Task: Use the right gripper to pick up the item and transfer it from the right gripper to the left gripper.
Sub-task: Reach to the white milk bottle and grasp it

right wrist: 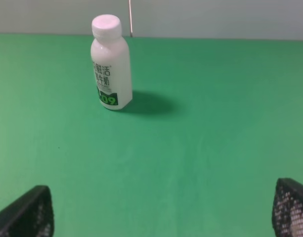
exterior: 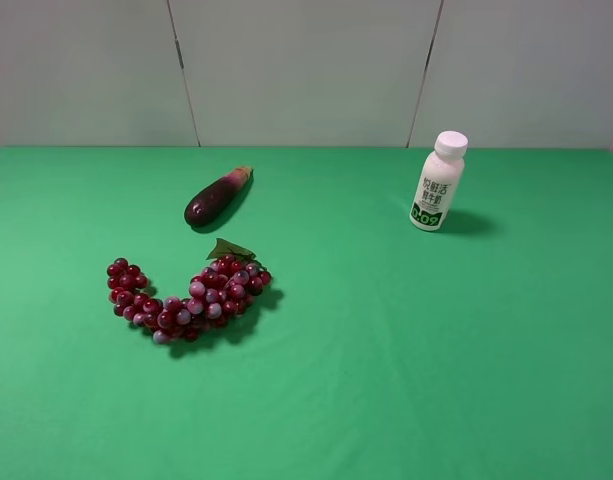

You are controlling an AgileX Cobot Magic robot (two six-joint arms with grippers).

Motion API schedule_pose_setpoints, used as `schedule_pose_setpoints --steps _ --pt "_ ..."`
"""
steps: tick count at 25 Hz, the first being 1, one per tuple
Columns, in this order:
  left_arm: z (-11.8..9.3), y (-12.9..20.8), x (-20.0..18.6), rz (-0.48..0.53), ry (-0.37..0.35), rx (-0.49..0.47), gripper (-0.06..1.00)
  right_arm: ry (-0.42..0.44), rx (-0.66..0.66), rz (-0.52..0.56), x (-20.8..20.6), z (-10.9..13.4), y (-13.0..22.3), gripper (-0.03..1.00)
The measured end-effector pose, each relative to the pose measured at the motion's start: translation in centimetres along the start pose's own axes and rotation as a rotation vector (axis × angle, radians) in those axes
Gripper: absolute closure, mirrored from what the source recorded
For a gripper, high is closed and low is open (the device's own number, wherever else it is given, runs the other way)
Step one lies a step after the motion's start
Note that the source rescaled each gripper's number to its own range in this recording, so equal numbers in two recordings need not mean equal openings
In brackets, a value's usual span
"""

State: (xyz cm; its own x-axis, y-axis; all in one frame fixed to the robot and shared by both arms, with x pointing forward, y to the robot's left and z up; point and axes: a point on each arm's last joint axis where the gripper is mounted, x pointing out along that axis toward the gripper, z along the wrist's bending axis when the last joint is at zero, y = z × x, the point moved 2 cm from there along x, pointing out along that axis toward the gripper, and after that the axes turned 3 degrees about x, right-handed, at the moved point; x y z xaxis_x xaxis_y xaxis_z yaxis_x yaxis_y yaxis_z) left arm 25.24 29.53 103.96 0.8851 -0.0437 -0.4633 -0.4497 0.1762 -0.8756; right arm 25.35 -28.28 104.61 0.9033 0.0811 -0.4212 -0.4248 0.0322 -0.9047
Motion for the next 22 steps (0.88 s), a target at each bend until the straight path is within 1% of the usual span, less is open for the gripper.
schedule_pose_setpoints --steps 22 --pt "0.00 0.00 0.00 0.000 0.000 0.000 -0.05 0.000 0.000 0.000 0.00 0.00 0.00 0.08"
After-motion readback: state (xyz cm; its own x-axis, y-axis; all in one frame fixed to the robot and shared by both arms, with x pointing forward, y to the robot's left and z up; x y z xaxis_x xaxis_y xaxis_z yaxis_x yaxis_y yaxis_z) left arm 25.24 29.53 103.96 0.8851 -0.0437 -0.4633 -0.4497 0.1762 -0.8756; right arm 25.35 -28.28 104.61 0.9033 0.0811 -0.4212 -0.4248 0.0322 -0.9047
